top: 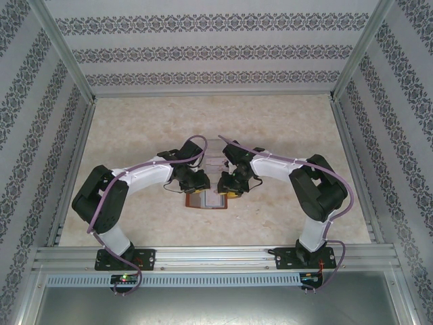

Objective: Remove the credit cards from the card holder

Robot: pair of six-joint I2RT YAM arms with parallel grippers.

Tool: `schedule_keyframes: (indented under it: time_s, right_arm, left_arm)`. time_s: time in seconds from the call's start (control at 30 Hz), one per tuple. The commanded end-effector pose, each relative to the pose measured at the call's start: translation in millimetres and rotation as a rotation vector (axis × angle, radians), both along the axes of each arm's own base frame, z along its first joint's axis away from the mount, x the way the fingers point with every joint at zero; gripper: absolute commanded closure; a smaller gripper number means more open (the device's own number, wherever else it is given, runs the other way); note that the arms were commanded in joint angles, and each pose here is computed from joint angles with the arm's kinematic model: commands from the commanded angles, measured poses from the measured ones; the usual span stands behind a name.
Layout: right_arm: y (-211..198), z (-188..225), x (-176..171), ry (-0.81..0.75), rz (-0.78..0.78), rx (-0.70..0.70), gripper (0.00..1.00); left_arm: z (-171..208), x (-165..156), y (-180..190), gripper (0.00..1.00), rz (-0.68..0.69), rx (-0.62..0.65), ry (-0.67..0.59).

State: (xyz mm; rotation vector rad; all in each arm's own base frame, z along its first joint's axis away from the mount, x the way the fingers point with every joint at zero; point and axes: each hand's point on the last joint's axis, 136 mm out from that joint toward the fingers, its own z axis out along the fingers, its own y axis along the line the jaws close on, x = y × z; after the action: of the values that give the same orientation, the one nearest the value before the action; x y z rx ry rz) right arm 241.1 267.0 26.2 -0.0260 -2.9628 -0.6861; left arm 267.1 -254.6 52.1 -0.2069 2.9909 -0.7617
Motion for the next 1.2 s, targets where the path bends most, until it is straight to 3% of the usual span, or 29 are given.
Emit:
schedule_keyframes:
  time_s: [0.0, 0.37, 1.17]
  right_arm:
    - [6, 3, 2, -0.004, 0.005, 0.001, 0.64]
    - [10, 13, 4, -0.028, 0.008, 0.003, 0.68]
    - [1, -19, -5, 0.021, 0.017, -0.064, 0.71]
  left_arm:
    - [-5, 1, 0, 0.74, 0.019, -0.019, 0.022]
    - [-8, 0, 2, 0.74, 0.016, -0.004, 0.027]
    - [-24, -9, 5, 0.79, -0.004, 0.011, 0.063]
